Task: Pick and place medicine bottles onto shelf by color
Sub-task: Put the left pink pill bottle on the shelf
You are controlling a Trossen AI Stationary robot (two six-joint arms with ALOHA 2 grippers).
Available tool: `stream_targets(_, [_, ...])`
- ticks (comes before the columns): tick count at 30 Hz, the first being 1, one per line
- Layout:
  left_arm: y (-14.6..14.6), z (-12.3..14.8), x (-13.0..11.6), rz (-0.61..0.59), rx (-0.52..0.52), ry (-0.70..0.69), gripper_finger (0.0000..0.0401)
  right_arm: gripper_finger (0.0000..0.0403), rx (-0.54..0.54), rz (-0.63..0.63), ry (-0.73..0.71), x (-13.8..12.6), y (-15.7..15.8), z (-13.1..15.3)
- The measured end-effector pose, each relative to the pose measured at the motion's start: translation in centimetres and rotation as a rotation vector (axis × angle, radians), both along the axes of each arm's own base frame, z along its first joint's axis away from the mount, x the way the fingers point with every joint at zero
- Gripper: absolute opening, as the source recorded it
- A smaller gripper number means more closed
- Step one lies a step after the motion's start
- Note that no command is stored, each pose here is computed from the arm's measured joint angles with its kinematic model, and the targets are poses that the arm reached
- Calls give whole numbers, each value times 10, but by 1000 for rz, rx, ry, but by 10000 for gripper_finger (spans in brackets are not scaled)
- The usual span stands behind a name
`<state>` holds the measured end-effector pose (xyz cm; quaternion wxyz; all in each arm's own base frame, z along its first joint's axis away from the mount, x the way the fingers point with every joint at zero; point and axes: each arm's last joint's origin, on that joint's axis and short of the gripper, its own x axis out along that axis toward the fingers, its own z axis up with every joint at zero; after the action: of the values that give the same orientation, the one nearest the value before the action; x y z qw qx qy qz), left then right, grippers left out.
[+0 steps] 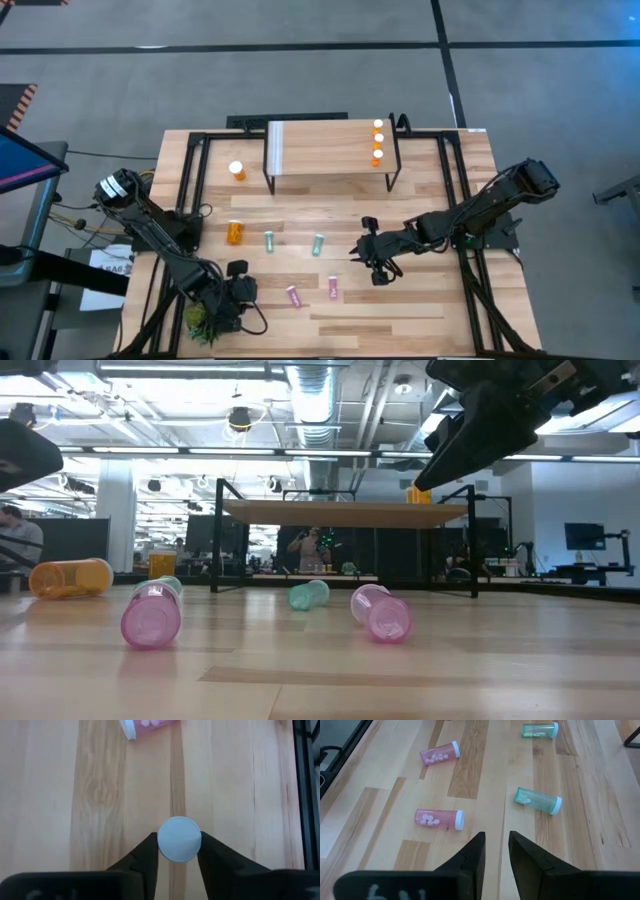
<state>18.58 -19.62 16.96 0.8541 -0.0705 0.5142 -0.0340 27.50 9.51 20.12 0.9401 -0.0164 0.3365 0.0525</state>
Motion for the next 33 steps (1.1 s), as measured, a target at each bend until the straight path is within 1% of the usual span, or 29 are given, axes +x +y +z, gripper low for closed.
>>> stream_targets(4, [0, 0, 0, -3, 2, -1, 94, 107, 0, 0, -1, 0, 0, 0])
stream_targets(9, [-3, 9, 5, -16, 10, -42, 107, 107, 7, -1, -14, 1, 0, 1])
stream_targets(13, [-3, 22, 17, -33, 22, -82, 108, 107, 47, 21, -121, 6, 6, 10])
stream_targets(17, [2, 40, 35, -89, 70, -154, 105, 107, 62, 60, -206, 8, 12, 18])
stream_targets(19, [7, 51, 46, -100, 90, -188, 106, 107, 72, 61, -229, 9, 12, 20])
stream_targets(24, [30, 78, 77, -76, 125, -265, 108, 107, 94, 48, -263, 14, 12, 19])
stream_targets(27, [44, 94, 92, -74, 146, -309, 108, 112, 129, 26, -296, 17, 11, 23])
stream_targets(28, [49, 98, 96, -76, 149, -318, 108, 116, 128, 8, -297, 18, 10, 21])
stream_targets(30, [56, 105, 103, -74, 155, -340, 108, 126, 87, -41, -267, 19, 7, 15])
stream_targets(33, [67, 114, 111, -55, 170, -365, 109, 145, 77, -91, -295, 23, 2, 16])
